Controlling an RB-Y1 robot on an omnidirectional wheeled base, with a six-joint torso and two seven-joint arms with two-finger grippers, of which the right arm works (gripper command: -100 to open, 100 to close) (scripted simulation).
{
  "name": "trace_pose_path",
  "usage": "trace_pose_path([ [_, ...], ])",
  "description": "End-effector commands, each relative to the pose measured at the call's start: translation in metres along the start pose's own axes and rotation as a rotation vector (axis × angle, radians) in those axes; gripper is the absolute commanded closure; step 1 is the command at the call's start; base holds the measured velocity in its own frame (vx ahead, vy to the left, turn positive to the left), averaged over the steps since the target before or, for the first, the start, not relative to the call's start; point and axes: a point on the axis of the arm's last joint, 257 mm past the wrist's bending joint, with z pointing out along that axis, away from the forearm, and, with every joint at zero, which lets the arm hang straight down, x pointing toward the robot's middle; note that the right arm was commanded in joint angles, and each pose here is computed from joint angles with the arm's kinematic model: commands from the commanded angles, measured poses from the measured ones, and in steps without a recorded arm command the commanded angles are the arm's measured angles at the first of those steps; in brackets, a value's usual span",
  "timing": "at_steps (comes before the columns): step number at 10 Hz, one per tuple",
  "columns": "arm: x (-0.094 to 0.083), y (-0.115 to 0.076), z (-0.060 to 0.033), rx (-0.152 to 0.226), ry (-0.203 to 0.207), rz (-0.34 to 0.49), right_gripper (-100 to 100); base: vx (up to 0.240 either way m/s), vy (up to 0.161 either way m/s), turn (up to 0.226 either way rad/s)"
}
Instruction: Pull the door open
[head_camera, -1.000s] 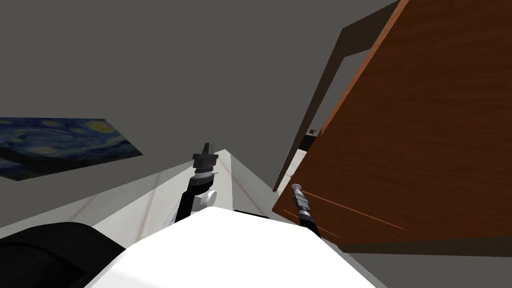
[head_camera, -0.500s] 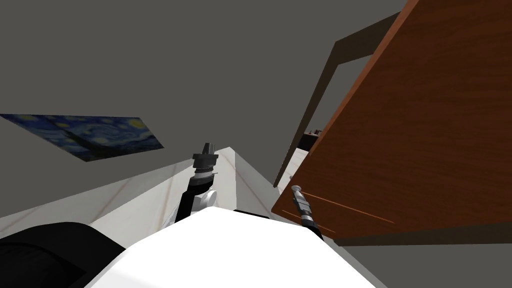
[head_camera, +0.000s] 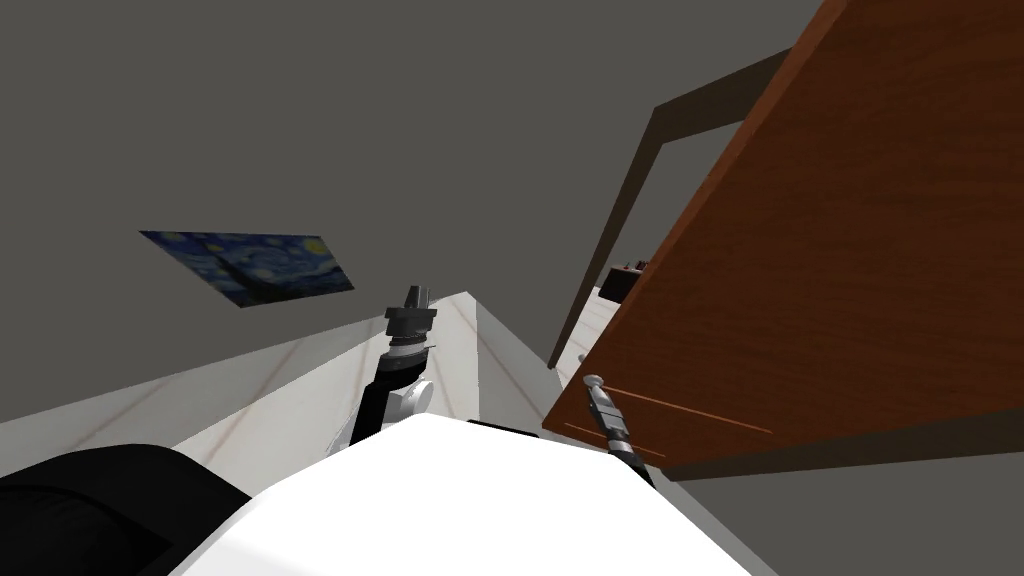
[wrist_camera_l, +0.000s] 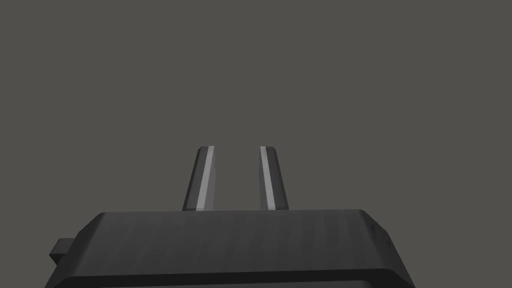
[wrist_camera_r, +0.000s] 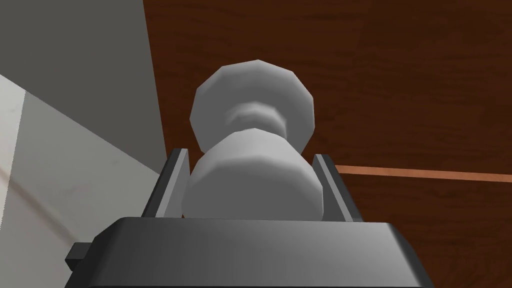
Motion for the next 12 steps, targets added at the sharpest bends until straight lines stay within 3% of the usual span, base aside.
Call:
trace_pose_path([
  [1,0.000,-0.002,-0.0090,0.025,0.003,0.002,100,-0.253,-0.079,0.118],
  [5,0.003,-0.003,-0.0324,0.091,0.007,0.004,100,-0.224,-0.056,0.118],
  [6,0.003,-0.003,-0.0357,0.100,0.007,0.005,100,-0.233,-0.045,0.080],
  [7,0.002,-0.003,-0.0331,0.091,0.004,0.001,100,-0.095,-0.027,0.009],
  [8,0.000,-0.003,-0.0392,0.102,-0.001,0.002,100,-0.141,-0.045,0.139],
  [12,0.001,-0.001,-0.0491,0.125,0.003,0.003,100,-0.206,-0.083,0.170],
])
